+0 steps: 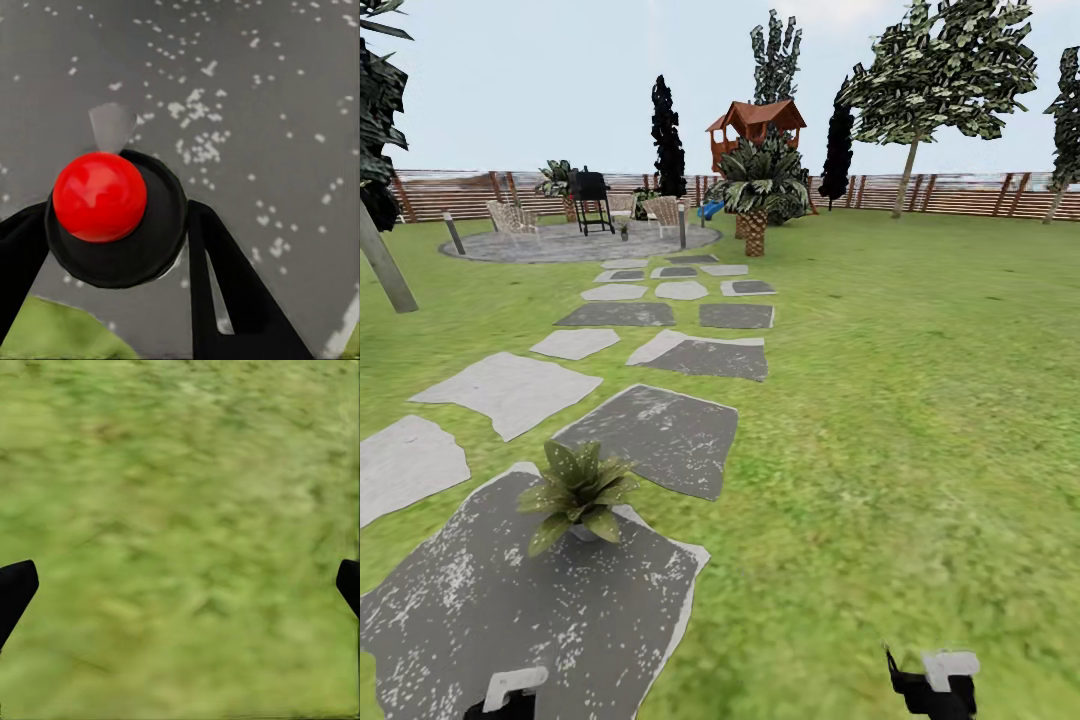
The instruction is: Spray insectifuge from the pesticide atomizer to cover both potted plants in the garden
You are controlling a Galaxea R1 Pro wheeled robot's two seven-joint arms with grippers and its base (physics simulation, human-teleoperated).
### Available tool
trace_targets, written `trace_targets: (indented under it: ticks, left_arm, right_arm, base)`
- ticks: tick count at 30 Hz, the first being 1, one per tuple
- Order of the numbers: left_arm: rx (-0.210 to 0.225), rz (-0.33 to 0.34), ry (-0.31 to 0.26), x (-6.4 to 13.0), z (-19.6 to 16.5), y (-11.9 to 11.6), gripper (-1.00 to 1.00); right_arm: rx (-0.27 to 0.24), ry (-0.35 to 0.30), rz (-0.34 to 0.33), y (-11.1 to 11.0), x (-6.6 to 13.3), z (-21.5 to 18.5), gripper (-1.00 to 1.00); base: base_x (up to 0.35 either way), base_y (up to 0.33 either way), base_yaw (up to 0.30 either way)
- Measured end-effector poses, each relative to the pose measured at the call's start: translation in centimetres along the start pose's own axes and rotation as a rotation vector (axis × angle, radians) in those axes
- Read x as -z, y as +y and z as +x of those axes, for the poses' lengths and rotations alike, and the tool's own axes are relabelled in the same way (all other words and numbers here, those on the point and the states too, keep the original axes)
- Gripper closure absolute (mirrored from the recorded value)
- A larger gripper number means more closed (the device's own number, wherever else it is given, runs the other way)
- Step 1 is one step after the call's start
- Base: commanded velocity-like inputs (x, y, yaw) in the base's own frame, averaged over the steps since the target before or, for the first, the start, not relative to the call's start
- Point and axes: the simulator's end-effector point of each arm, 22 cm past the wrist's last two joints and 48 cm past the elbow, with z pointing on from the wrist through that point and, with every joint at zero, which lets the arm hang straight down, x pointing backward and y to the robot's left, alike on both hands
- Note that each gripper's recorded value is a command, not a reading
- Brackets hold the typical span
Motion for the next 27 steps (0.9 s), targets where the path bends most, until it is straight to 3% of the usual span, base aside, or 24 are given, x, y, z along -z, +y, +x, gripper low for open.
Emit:
trace_targets:
  ticks: [3,6,11,27]
  left_arm:
    - [0.000,-0.005,0.020,0.4,1.3,0.1,1.00]
    - [0.000,-0.006,0.031,0.6,2.0,0.1,1.00]
    - [-0.004,-0.006,0.039,0.8,2.7,0.3,1.00]
    - [-0.006,0.001,0.038,0.8,2.7,-0.1,1.00]
  right_arm:
    - [-0.025,-0.016,0.039,0.5,0.7,0.5,-1.00]
    - [-0.050,-0.010,0.022,2.9,1.2,0.8,-1.00]
    - [-0.080,0.056,-0.025,6.9,3.6,4.3,-1.00]
    - [-0.082,0.073,-0.030,7.3,4.3,5.3,-1.00]
  base:
    - [0.000,0.000,0.000]
    - [0.000,0.000,0.000]
    - [0.000,0.000,0.000]
    - [0.000,0.000,0.000]
